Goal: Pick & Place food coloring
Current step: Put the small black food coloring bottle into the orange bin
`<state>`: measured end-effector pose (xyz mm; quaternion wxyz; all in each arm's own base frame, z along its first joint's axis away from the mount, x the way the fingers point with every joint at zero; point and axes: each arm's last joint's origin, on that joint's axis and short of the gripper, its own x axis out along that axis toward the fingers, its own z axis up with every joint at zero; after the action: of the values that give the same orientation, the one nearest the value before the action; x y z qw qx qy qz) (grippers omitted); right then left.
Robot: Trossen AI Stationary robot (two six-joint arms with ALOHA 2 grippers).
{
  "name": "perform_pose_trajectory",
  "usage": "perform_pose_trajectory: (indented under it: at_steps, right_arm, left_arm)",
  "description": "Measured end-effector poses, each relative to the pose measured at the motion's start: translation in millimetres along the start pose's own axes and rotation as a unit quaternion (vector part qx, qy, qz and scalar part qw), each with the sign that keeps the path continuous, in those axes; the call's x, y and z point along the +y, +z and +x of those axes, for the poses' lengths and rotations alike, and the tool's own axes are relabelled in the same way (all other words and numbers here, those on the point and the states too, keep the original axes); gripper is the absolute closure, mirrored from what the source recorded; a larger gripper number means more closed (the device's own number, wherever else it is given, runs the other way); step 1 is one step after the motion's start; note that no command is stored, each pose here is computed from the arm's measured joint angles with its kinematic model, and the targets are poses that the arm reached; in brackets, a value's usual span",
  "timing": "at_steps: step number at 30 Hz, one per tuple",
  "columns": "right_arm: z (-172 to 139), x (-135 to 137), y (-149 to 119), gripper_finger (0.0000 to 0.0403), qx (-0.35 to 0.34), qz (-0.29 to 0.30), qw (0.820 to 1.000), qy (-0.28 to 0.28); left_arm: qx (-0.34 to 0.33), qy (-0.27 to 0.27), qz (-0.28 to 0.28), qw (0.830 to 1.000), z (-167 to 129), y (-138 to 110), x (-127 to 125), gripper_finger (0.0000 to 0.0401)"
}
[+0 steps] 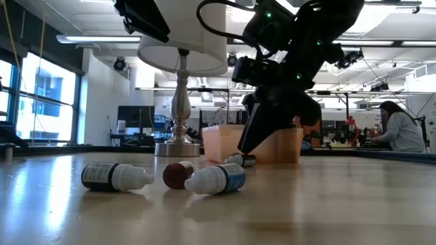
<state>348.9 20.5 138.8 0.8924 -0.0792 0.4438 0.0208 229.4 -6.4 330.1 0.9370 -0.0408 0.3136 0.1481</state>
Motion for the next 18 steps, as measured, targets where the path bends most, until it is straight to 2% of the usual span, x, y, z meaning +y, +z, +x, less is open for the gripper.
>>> perform_pose_trajectory:
  at_steps: [18]
  right_arm:
    - [14.2,1.6,-8.4,0.0273,0.023,-0.023,0.999,-0.007]
  left_arm:
    - [-0.001,0.0,-0.008,1.0,0.0,0.1,0.0,0.0235]
